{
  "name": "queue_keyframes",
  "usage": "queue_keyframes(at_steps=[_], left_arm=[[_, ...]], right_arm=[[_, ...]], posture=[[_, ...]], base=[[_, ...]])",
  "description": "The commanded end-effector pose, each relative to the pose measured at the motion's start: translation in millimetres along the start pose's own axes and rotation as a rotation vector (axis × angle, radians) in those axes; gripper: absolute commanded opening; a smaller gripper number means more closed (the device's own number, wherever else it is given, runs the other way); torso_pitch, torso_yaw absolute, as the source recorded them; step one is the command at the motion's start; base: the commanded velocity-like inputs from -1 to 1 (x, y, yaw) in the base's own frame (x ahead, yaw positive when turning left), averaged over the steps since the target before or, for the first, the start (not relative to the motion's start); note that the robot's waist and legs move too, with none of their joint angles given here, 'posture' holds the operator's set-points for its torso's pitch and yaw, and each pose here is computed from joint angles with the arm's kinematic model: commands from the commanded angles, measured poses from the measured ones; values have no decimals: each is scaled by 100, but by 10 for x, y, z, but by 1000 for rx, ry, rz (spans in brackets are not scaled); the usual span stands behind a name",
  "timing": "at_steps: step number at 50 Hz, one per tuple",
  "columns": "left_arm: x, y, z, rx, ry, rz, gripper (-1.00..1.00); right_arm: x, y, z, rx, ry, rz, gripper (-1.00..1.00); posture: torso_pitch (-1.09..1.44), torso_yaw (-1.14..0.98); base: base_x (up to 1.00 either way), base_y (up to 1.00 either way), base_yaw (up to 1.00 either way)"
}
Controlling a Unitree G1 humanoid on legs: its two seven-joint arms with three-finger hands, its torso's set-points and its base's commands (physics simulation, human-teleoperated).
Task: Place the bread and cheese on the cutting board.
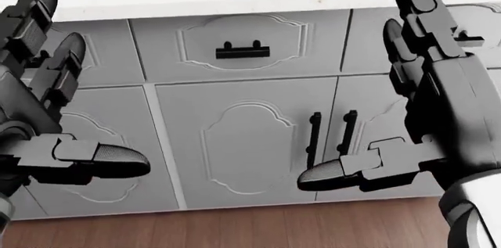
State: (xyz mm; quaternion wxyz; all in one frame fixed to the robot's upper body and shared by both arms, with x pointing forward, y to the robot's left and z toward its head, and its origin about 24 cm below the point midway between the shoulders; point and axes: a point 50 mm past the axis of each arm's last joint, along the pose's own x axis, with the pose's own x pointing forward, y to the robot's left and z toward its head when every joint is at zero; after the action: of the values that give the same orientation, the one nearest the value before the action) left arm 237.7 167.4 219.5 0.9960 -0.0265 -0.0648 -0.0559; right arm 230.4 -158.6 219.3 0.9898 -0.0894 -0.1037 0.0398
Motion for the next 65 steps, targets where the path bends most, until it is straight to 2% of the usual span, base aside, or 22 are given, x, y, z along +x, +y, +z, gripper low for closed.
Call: queue_keyframes(at_steps=[1,16,46,51,65], left_arm=[[-27,31,131,14,-85,26,100],[-32,26,108,10,-77,20,100],[-16,30,96,8,-70,21,100],[-18,24,108,7,-71,19,100],[-20,22,80,6,-68,17,100]], right_arm=[[-19,33,148,-11,-96,19,100],[-34,63,156,-10,-102,30,100],[-80,140,214,-56,-140,70,100],[-87,138,241,-38,-153,74,100],[-114,164,228,-68,-166,84,100]], posture=[[0,0],[0,0],[0,0],[0,0],[0,0]], base=[[20,2,0],[21,1,0],[21,14,0],[12,14,0],[0,29,0]])
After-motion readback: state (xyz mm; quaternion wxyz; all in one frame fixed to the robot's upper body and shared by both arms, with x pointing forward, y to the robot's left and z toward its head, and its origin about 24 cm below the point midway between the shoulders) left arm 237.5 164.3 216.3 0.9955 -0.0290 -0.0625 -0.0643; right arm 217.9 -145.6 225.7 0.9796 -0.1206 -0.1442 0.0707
